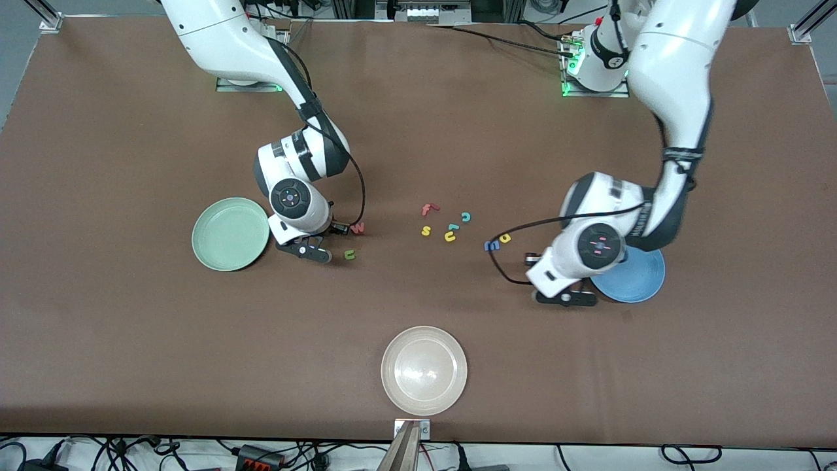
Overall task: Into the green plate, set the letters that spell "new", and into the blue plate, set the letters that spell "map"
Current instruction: 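Carry the cyan letter with the left gripper over the blue plate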
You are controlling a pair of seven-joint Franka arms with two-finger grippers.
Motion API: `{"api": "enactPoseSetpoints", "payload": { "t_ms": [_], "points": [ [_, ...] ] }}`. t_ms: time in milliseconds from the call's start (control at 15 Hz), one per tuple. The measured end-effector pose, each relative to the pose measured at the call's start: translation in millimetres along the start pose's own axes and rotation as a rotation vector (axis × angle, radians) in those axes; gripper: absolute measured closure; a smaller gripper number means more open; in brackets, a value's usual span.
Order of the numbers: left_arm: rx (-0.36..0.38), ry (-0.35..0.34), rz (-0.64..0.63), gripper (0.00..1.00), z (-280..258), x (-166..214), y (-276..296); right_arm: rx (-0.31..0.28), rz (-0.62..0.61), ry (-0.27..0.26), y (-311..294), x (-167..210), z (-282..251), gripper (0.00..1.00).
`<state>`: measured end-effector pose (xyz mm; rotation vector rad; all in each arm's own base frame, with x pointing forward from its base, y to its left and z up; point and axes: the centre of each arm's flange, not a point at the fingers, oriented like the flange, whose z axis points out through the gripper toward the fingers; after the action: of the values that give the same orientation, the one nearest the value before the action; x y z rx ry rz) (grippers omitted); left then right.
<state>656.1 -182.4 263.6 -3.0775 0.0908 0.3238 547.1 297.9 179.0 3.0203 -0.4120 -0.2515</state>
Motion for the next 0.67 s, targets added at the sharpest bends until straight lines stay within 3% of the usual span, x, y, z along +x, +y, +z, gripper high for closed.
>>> {"api": "enactPoseSetpoints", "payload": {
  "t_ms": [267, 667],
  "points": [
    [0.063, -0.034, -0.009, 0.69, -0.8, 4.9, -90.7, -0.001, 0.000, -0.001, 0.2, 0.0, 2.4, 0.48],
    [0.036, -0.057, -0.014, 0.69, 47.9, -4.1, -163.2, 0.003, 0.001, 0.004, -0.4, 0.7, 3.8, 0.53]
  ]
}}
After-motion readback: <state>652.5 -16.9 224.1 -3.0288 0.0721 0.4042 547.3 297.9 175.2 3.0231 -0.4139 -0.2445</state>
